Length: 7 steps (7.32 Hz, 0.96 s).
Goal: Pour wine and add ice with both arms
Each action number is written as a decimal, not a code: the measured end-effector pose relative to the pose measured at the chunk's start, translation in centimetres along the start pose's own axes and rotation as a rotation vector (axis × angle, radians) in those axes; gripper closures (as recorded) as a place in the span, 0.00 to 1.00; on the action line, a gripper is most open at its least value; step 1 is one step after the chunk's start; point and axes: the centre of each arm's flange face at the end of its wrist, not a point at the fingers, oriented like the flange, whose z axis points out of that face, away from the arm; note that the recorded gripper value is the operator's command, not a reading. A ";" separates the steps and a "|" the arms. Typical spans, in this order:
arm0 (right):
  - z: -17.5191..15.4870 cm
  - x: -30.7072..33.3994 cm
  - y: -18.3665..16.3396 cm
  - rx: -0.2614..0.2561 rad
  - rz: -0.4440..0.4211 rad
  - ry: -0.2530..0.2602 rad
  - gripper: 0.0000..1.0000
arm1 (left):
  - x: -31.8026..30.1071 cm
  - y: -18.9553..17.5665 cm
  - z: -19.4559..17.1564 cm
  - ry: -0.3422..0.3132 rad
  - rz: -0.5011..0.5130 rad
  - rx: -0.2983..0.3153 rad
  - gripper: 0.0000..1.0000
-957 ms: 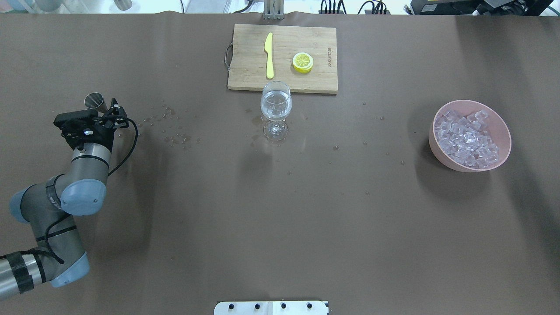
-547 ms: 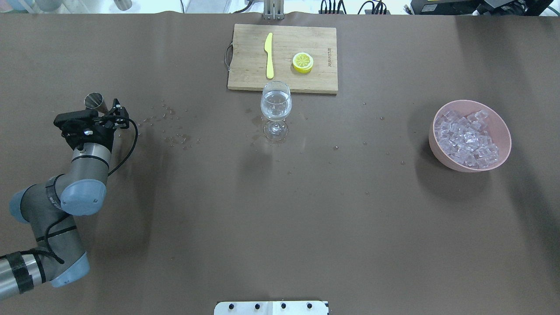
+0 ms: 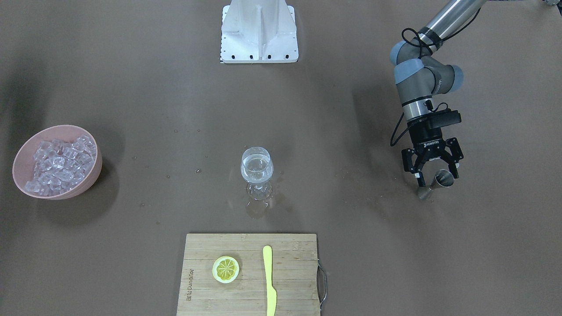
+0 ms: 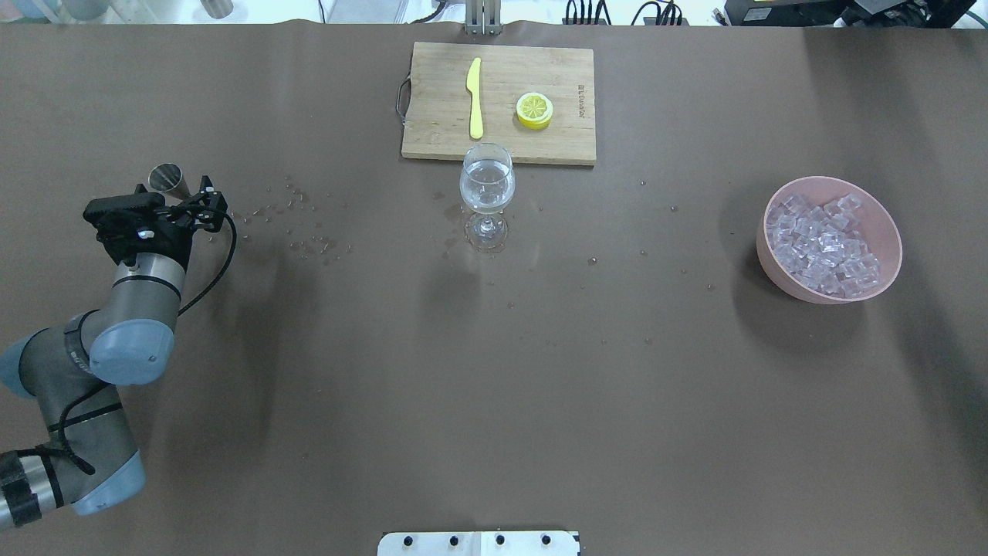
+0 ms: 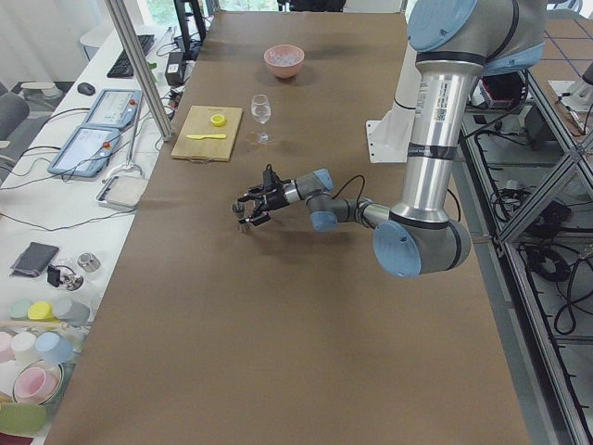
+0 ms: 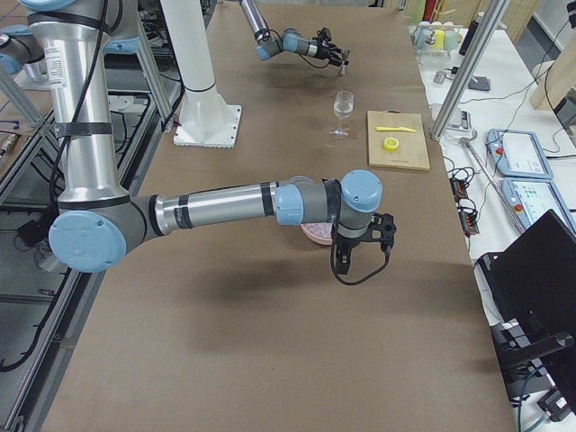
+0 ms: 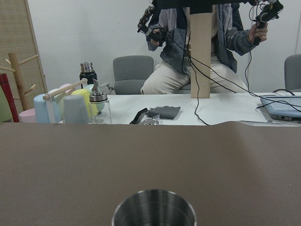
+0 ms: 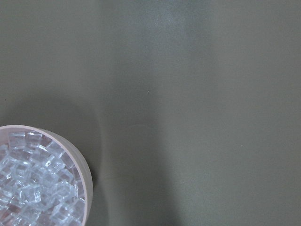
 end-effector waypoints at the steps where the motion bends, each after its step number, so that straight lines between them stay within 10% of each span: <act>1: 0.0 0.0 0.0 -0.001 0.001 0.000 0.00 | -1.4 -0.1 -1.0 0.002 0.006 -0.006 0.02; 7: 0.3 0.5 0.2 -0.005 0.006 0.008 0.00 | -1.0 -1.0 -7.1 0.104 -0.058 -0.086 0.02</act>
